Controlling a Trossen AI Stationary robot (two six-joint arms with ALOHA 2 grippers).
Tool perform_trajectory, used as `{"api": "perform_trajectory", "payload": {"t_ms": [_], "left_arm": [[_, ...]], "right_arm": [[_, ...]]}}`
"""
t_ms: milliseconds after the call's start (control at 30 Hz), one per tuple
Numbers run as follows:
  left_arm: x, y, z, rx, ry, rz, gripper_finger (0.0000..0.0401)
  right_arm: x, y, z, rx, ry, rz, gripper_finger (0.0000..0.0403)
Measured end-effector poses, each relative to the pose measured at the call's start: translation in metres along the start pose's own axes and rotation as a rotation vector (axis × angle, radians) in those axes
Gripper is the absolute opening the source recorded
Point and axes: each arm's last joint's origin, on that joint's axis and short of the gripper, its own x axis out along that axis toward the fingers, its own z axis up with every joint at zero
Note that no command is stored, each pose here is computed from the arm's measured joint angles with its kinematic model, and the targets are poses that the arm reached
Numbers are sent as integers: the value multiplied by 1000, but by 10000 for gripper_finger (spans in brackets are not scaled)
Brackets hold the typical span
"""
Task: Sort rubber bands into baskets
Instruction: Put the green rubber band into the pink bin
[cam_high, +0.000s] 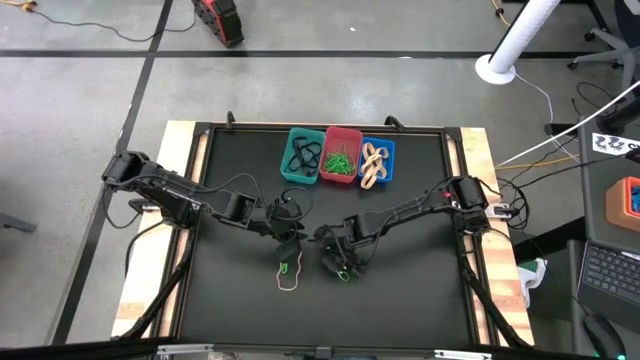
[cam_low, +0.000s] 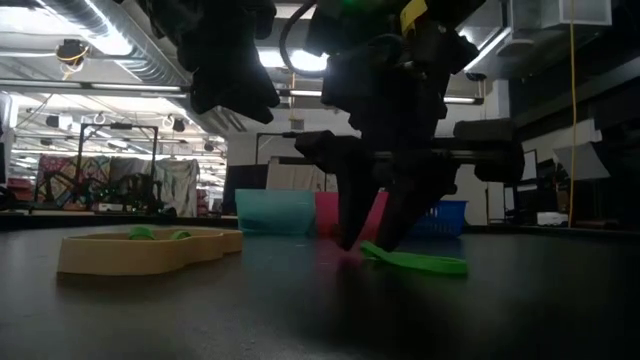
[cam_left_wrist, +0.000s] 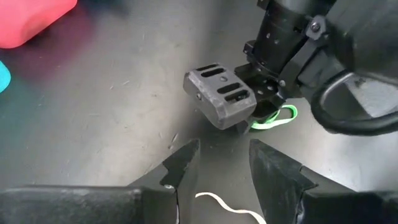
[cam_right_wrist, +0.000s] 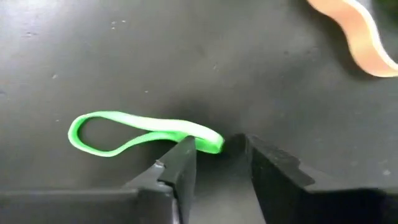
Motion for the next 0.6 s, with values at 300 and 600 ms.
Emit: {"api": "perform_trajectory", "payload": {"t_ms": [300, 600], "left_arm": [[0, 0, 0, 0, 0, 0, 135], [0, 0, 0, -3, 0, 0, 135]], "right_arm": [[3, 1, 0, 2, -20, 40, 37], [0, 0, 1, 3, -7, 26, 16]]}}
